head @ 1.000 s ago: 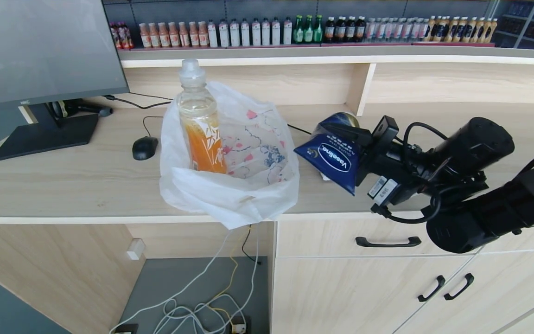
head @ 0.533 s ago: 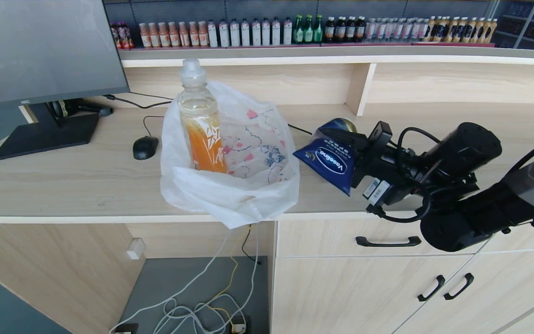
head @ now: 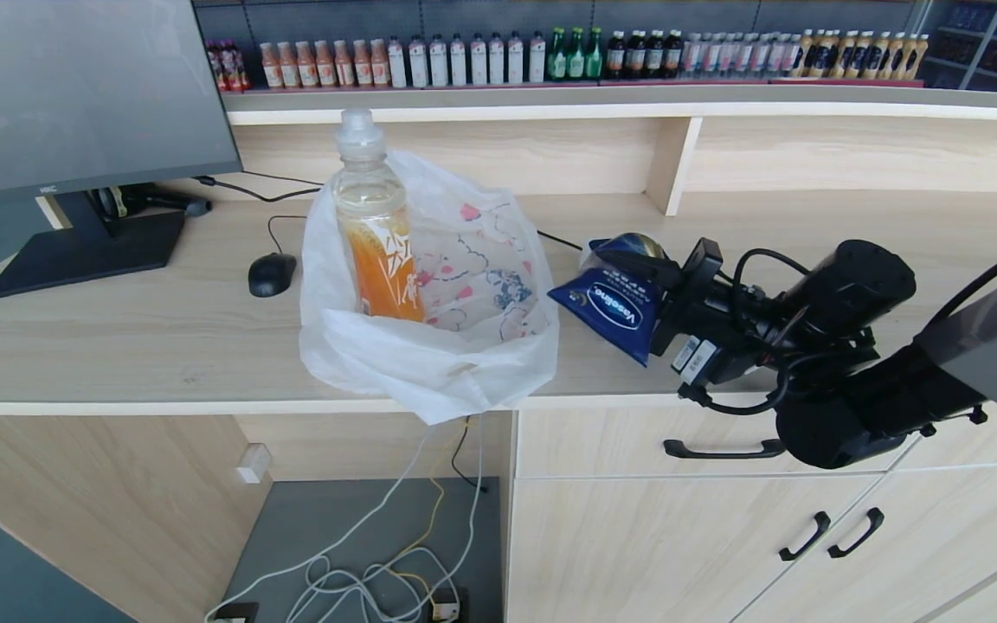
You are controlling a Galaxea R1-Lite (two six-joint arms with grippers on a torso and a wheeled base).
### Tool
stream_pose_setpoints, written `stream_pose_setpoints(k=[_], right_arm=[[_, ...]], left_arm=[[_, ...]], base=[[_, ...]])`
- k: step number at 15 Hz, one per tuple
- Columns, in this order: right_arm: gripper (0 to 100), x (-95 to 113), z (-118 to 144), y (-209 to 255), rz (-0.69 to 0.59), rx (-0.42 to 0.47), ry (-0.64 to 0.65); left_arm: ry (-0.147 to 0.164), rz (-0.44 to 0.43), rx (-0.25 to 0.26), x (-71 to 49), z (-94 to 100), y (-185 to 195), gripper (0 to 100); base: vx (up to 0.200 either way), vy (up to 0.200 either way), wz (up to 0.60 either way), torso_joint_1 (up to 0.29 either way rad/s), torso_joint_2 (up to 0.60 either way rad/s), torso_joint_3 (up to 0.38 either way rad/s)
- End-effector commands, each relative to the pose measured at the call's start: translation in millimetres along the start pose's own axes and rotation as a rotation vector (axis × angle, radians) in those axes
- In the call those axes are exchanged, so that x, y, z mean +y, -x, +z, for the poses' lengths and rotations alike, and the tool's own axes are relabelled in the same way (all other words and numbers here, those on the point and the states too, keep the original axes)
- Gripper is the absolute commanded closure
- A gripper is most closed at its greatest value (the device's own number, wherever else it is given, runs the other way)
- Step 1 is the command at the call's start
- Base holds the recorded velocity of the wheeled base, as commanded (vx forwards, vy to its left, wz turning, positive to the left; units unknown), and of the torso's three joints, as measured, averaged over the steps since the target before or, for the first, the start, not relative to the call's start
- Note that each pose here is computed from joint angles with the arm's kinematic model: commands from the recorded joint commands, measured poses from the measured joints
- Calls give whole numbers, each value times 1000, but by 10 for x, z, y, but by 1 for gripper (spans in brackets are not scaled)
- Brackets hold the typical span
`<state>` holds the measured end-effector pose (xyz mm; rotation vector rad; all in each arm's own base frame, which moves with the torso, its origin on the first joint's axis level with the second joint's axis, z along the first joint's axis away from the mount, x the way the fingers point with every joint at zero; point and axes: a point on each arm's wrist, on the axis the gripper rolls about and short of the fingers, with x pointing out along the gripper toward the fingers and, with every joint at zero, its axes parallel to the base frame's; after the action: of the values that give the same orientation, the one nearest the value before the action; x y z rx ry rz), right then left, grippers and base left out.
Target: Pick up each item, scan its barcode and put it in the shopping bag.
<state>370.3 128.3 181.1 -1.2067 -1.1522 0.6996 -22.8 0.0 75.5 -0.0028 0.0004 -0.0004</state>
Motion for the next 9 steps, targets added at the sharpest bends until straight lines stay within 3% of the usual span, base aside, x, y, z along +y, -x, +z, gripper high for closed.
stream_pose_setpoints(k=[1,9], right_arm=[[100,23,-23,0,1,2,-2],[100,-91,-159,138,-13,47,16]], left_arm=[[0,0,0,0,0,0,0],[0,0,0,0,0,0,0]], base=[[0,0,0,0,0,0],[0,0,0,0,0,0]])
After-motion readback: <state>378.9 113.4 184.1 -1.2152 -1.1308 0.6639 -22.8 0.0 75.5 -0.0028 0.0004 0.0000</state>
